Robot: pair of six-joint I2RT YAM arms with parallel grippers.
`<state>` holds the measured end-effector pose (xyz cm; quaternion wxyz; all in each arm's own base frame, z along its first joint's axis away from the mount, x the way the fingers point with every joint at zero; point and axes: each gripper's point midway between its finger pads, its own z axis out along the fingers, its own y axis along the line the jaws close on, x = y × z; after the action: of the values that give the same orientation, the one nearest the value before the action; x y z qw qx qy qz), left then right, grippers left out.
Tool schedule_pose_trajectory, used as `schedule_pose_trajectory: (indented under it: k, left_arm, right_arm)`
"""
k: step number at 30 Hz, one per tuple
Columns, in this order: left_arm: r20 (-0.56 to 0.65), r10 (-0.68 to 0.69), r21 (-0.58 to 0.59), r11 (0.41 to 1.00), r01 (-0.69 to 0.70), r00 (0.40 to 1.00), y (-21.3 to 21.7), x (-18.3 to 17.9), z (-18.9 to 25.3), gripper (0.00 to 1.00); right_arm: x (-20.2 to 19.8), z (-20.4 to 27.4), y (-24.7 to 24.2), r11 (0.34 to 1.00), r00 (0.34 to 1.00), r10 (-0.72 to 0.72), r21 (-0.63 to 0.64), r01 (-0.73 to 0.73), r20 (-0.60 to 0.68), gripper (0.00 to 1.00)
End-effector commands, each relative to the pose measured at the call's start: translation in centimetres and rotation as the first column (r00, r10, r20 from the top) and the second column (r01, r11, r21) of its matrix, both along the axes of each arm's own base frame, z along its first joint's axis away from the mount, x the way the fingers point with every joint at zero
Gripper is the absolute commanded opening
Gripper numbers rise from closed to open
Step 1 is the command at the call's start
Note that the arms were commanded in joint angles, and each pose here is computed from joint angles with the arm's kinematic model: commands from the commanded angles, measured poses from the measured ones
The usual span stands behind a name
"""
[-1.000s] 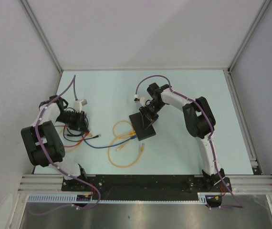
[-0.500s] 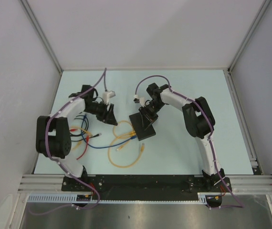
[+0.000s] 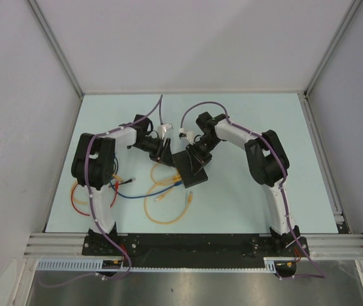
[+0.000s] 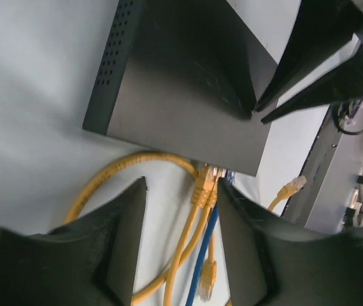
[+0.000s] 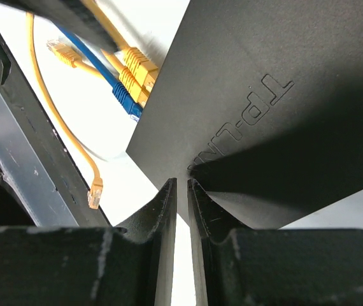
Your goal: Pull the plug from the switch port
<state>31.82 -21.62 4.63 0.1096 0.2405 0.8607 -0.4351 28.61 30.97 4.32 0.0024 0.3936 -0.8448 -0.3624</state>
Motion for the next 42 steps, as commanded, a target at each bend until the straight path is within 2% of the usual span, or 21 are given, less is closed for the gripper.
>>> schedule_pose_trajectory:
  k: [1,6,21,30,36,39,40,42]
  left_arm:
    - [0.004,-0.053,-0.094,0.994,0.053,0.999,-2.4,0.6,0.9,0.48]
    - [-0.056,-0.093,-0.102,0.991,0.087,0.994,-2.8,-0.9,-0.4,0.40]
    - [-0.139,-0.158,-0.140,0.980,0.138,0.978,-3.2,-3.9,-1.7,0.38]
    - [-0.149,-0.154,-0.108,0.984,0.139,0.977,-2.8,-4.1,-2.8,0.35]
    - [-0.149,-0.134,-0.057,0.990,0.127,0.980,-2.9,-3.7,-3.2,0.24]
    - [-0.162,-0.125,-0.031,0.992,0.122,0.979,-3.1,-3.6,-2.9,0.15]
    - [-0.161,-0.125,-0.029,0.992,0.121,0.979,-3.2,-3.5,-2.7,0.09]
    - [-0.176,-0.122,-0.023,0.993,0.120,0.977,-3.2,-3.6,-2.7,0.05]
  right_arm:
    - [0.2,-2.9,-2.1,0.991,0.997,0.037,-0.130,-0.029,0.061,0.19]
    - [0.0,-3.0,-2.2,0.990,0.997,0.044,-0.134,-0.036,0.060,0.19]
    - [-0.4,-3.8,-2.3,0.989,0.999,0.039,-0.141,-0.034,0.027,0.19]
    - [-0.3,-4.1,-2.0,0.990,0.999,0.040,-0.139,-0.037,0.020,0.19]
    - [-0.3,-4.1,-2.0,0.989,0.999,0.041,-0.141,-0.037,0.026,0.19]
    - [-0.3,-4.1,-2.0,0.989,0.999,0.042,-0.143,-0.038,0.026,0.19]
    - [-0.3,-4.1,-1.9,0.989,0.999,0.043,-0.141,-0.039,0.027,0.19]
    - [-0.3,-4.2,-1.9,0.989,0.999,0.045,-0.144,-0.040,0.028,0.19]
